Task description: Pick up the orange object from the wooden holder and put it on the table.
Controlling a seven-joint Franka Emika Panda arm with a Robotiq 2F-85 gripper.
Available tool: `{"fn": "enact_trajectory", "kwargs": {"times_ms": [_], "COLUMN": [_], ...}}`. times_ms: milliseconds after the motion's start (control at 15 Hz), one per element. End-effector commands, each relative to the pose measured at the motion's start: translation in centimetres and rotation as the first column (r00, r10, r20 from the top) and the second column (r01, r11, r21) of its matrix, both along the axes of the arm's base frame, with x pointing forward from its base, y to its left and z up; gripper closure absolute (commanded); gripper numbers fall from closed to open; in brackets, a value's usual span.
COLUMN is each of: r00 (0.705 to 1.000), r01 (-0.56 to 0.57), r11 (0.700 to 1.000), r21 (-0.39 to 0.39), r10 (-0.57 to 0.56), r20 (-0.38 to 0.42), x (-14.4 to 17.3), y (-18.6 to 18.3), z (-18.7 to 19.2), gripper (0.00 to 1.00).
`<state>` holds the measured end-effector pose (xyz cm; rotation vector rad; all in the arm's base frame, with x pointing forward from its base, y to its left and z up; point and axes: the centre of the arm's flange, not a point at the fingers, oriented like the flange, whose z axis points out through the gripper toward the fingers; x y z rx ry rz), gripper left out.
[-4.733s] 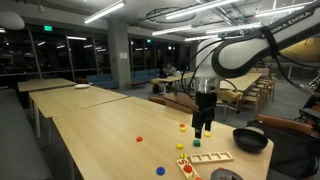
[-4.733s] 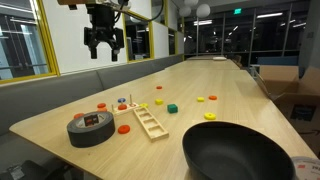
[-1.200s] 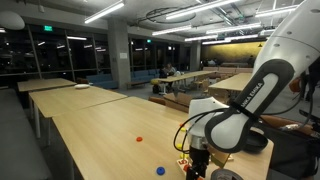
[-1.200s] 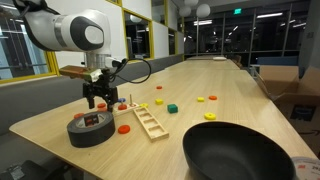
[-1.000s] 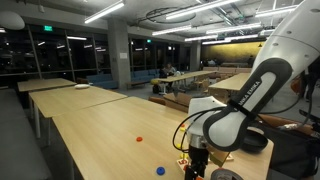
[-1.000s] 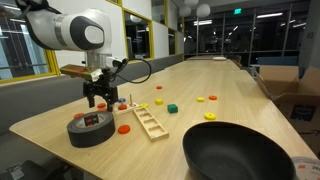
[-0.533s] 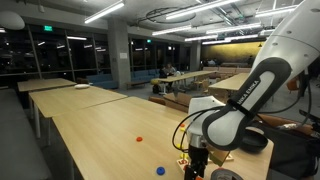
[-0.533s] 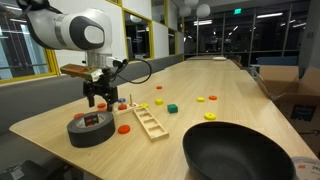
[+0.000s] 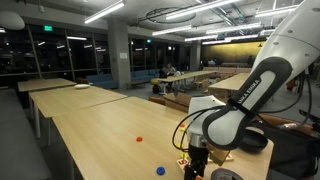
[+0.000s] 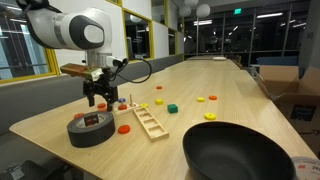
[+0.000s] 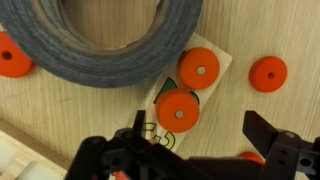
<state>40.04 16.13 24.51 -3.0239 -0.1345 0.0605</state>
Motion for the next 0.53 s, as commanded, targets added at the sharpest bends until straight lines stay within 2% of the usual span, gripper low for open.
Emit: {"fn": "enact_trajectory", "kwargs": {"times_ms": [0, 67, 467], "r00": [1.000, 1.000, 1.000], "r01": [-0.004, -0.004, -0.008], "r11": [1.000, 1.000, 1.000], "r21": [0.008, 0.007, 0.003], "r10": [0.004, 0.004, 0.008], "r20": [0.020, 0.021, 0.026], "x": [-0.14, -0.16, -0.26], "y": [-0.45, -0.45, -0.36], "z": [0.87, 0.89, 1.23], "gripper": [0.25, 0.26, 0.74]}}
